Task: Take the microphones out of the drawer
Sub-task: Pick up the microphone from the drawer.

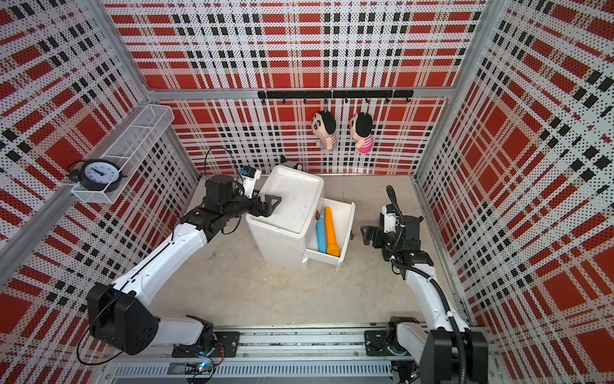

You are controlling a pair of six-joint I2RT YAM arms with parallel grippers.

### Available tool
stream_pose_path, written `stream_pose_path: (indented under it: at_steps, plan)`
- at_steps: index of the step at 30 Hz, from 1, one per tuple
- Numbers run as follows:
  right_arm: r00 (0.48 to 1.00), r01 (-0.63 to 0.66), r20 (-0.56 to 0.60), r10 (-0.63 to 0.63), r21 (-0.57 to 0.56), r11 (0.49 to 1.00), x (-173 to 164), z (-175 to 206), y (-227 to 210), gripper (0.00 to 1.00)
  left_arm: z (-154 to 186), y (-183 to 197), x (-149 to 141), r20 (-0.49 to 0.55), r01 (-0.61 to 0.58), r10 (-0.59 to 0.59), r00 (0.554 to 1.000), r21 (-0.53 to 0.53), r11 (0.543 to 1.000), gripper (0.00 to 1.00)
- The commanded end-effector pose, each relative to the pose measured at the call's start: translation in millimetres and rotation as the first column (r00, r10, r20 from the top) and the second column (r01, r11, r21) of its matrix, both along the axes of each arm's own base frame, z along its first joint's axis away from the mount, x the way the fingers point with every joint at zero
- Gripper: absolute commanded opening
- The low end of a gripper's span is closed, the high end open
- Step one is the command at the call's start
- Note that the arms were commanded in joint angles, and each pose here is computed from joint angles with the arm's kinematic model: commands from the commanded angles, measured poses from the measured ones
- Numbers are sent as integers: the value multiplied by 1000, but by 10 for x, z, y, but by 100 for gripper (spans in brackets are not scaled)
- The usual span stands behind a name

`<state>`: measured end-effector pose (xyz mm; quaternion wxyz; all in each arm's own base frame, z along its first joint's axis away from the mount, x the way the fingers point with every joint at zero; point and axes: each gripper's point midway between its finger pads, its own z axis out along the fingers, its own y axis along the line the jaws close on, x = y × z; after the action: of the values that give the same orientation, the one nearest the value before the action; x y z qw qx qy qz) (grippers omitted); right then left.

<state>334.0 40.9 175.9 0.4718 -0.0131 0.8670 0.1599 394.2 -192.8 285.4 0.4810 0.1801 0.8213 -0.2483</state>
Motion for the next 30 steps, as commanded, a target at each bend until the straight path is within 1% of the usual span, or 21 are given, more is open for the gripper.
stream_pose_path:
  at_steps: [1,3,4,6,7,9,10,12,15,17,19,20,21,26,30]
  plan:
    - [997,11,83,-6,-55,998,-49,142,-54,100,-117,45,26,-25,-13,14,1000,26,1000,98]
    - [969,-122,212,128,-42,992,-140,326,184,100,-119,43,24,-26,-12,13,1000,25,1000,98]
    - [965,-94,246,95,-17,995,-166,400,173,100,-117,43,28,-26,-13,14,1000,25,1000,98]
    - [962,65,263,-77,54,996,-157,522,-41,100,-118,46,30,-27,-13,14,1000,24,1000,98]
    - [957,71,278,-83,53,996,-159,597,-53,100,-118,47,31,-27,-14,15,1000,24,1000,98]
    - [953,2,303,-5,8,1000,-161,701,38,100,-131,52,31,-28,-16,16,999,27,1000,98]
    - [952,3,306,-8,18,1000,-140,759,40,100,-140,55,31,-30,-18,18,999,28,999,98]
    - [961,-10,275,-2,42,999,-92,814,69,100,-142,56,31,-30,-18,19,999,28,999,98]
    - [985,-52,167,42,52,997,17,754,147,100,-135,58,25,-29,-18,19,999,27,999,98]
    - [991,-77,112,75,20,997,69,705,201,100,-129,60,24,-27,-20,20,999,27,999,98]
    - [995,-70,62,72,-32,997,112,659,228,100,-129,61,24,-27,-20,21,999,27,999,98]
    - [995,-90,35,91,-38,995,116,635,272,100,-130,64,22,-27,-21,22,999,28,999,98]
    - [997,-77,7,77,-48,996,139,622,275,100,-130,66,19,-27,-22,23,999,28,999,98]
    - [981,-169,-106,161,-70,983,151,544,560,100,-142,69,16,-30,-21,22,999,28,999,98]
    - [960,-230,-192,204,-123,965,190,389,845,100,-133,77,15,-28,-23,24,999,27,999,98]
